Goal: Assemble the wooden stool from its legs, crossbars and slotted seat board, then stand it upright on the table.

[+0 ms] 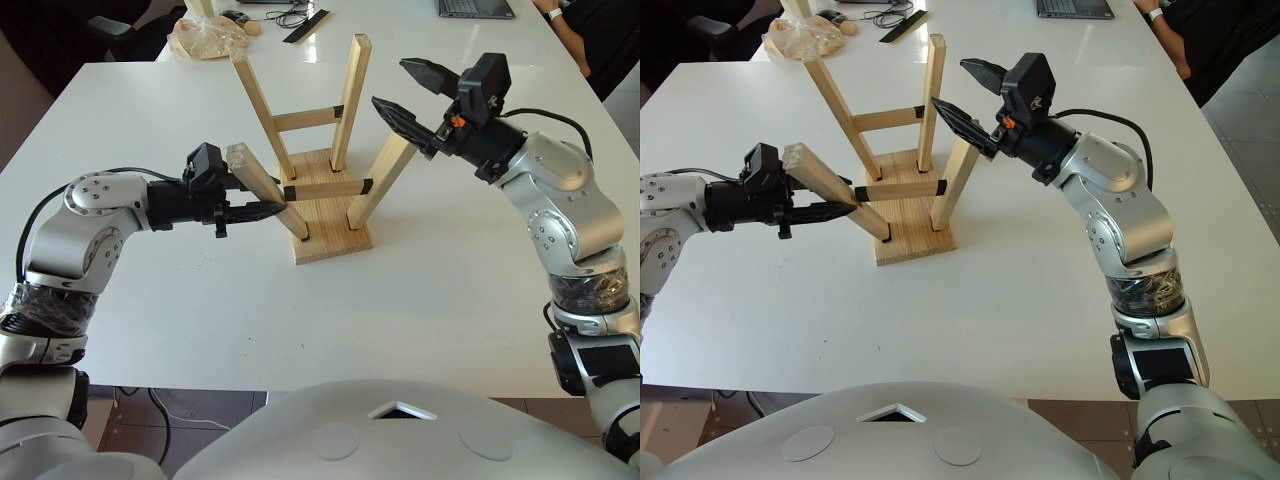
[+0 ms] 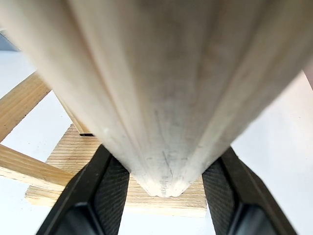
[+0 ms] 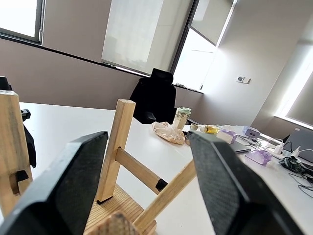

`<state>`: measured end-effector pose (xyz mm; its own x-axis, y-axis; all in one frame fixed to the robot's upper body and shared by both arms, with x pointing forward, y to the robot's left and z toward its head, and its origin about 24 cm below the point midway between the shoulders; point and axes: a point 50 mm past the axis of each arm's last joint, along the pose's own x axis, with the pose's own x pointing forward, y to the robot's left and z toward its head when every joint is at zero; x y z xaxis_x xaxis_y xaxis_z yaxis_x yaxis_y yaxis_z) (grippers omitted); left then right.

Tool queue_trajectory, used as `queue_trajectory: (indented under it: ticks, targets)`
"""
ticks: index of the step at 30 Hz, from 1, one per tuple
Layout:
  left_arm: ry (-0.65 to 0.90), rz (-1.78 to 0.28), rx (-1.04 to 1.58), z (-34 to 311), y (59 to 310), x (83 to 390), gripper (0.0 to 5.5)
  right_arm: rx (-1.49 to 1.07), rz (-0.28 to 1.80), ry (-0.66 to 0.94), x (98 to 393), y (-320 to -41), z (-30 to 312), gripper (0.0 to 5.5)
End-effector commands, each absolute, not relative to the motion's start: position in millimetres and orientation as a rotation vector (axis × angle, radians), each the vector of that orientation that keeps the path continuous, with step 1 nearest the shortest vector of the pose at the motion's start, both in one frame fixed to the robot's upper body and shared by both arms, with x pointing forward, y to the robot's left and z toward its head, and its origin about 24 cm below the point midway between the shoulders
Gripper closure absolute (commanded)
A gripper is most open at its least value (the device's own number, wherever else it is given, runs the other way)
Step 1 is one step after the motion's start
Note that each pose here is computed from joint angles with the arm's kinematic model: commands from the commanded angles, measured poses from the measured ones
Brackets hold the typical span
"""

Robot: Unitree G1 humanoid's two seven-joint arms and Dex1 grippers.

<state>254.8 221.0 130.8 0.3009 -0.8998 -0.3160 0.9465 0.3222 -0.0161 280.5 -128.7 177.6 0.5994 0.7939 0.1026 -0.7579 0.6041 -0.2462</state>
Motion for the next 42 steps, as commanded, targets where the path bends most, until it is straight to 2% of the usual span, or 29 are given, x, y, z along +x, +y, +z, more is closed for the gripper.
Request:
queue_trajectory:
  ticks: [1, 7, 14, 18, 24, 32, 38, 42]
  targets:
    - [0.679, -1.092, 0.030, 69.2, 234.9, 243.3, 3.47, -0.264, 0.818, 0.195, 280.6, -154.9, 103.1, 2.50]
    - [0.652, -1.097, 0.016, 76.2, 222.8, 253.1, 3.47, -0.279, 0.832, 0.191, 282.5, -153.7, 104.9, 2.50]
    - [0.600, -1.226, 0.235, 82.6, 190.9, 246.0, 3.47, -0.274, 0.893, 0.146, 283.8, -135.3, 114.3, 2.50]
    - [0.605, -1.233, 0.267, 81.1, 186.7, 245.4, 3.47, -0.277, 0.943, 0.114, 279.2, -125.8, 121.2, 2.50]
    - [0.598, -1.217, 0.248, 81.4, 183.5, 247.0, 3.47, -0.007, 0.996, -0.058, 270.1, -91.7, 171.9, 2.50]
    - [0.560, -1.182, 0.200, 89.6, 172.8, 248.8, 3.47, 0.114, 0.921, -0.201, 259.7, -56.0, 216.9, 2.50]
    - [0.549, -1.195, 0.201, 94.2, 168.7, 246.3, 3.47, 0.034, 0.695, -0.405, 270.7, -66.8, 244.3, 2.50]
    - [0.545, -1.196, 0.206, 97.4, 168.3, 247.2, 3.47, -0.016, 0.618, -0.534, 271.9, -73.5, 256.8, 2.50]
